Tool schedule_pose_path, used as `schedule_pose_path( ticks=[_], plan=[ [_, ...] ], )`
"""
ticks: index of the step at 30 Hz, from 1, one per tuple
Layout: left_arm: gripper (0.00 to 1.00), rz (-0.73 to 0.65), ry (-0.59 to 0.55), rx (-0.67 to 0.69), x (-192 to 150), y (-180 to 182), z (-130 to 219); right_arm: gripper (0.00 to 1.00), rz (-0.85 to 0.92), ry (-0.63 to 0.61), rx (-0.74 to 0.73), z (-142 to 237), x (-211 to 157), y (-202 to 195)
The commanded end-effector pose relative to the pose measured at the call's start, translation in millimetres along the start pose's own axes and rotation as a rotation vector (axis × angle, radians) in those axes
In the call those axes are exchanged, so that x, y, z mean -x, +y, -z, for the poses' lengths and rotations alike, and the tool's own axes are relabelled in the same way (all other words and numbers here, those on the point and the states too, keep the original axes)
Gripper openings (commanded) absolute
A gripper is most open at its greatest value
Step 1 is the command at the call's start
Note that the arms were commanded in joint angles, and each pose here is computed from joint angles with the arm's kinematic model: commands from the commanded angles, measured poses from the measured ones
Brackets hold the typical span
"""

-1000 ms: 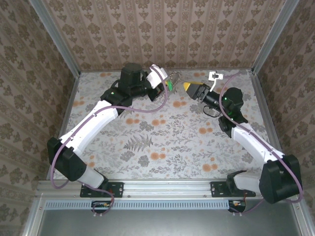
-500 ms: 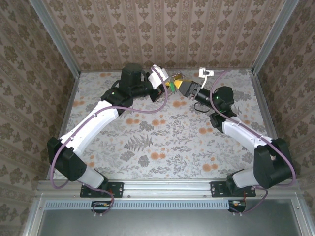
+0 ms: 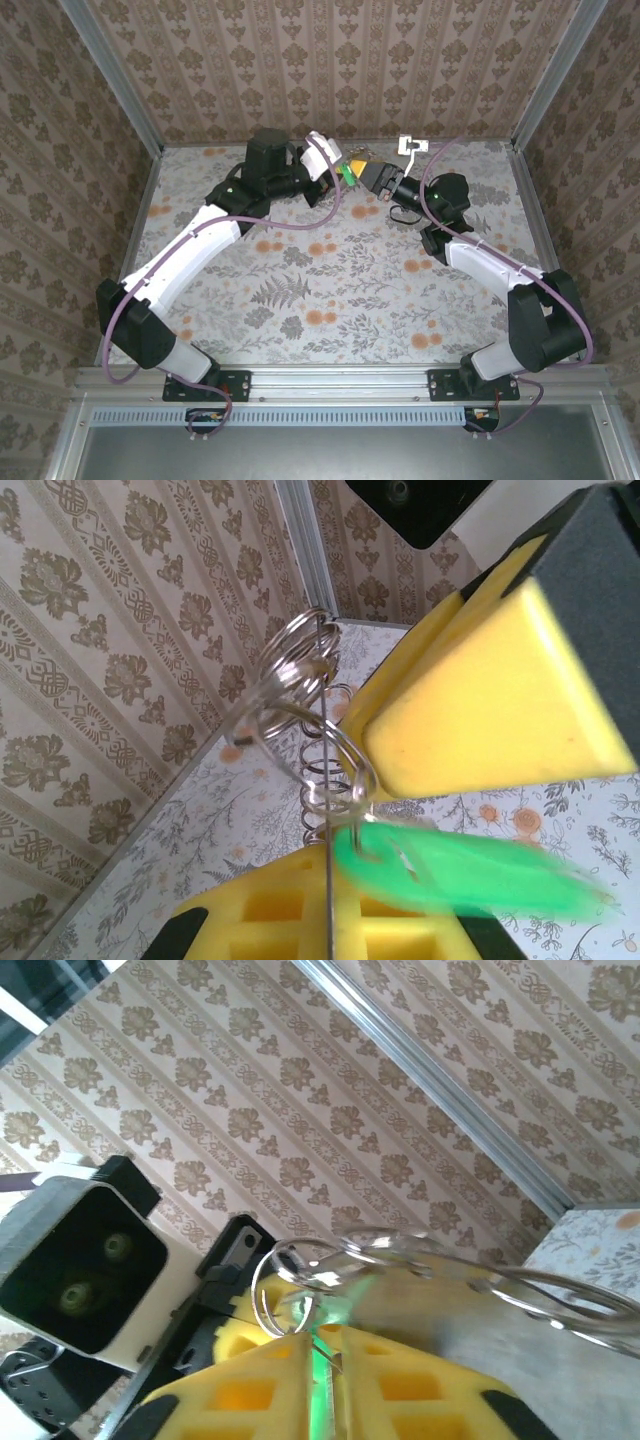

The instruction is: Put the keys on the keyring

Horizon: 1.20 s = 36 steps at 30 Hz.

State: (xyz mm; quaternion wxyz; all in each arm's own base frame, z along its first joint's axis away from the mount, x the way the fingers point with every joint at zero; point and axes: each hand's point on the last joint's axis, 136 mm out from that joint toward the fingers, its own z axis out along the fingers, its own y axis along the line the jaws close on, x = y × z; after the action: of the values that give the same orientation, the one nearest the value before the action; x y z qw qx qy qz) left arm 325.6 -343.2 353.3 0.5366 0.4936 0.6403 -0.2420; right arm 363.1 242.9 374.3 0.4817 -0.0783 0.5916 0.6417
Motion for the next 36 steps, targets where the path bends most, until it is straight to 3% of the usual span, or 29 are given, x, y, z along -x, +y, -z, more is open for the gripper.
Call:
schedule_pose_path(
  ticks=[1,2,10,17,18,20,23,31,36],
  plan=[
    [0.0,-0.015,-0.057,0.001,17.2,-3.6,9.1,0.06,0.055,0.0,0.09,-0.6,6.3,27.9],
    [0.0,-0.014,-0.055,0.006,16.7,-2.7,9.4,0.0,0.057,0.007,0.093,1.6,4.4,29.7],
    [0.0,0.001,-0.051,0.067,15.4,11.1,13.4,0.0,0.075,0.043,0.019,24.6,-10.2,25.4],
    [0.0,-0.002,-0.067,0.107,20.8,19.3,18.6,0.0,0.102,0.184,-0.037,35.0,-36.8,18.8],
    [0.0,-0.004,-0.071,0.107,21.9,19.2,20.2,0.04,0.106,0.192,-0.066,38.7,-39.1,14.0],
    [0.0,-0.015,-0.086,0.109,24.8,18.6,22.8,0.31,0.106,0.157,-0.146,48.0,-35.3,0.8],
    [0.0,-0.036,-0.118,0.109,27.8,16.1,26.7,0.5,0.107,0.109,-0.158,50.1,-24.8,0.4],
    [0.0,-0.03,-0.116,0.089,27.3,14.3,25.3,0.67,0.099,0.051,-0.107,25.6,-0.8,12.2],
    [0.0,-0.025,-0.118,0.073,28.3,12.2,23.5,0.69,0.085,0.056,-0.067,2.5,3.6,13.8]
  ],
)
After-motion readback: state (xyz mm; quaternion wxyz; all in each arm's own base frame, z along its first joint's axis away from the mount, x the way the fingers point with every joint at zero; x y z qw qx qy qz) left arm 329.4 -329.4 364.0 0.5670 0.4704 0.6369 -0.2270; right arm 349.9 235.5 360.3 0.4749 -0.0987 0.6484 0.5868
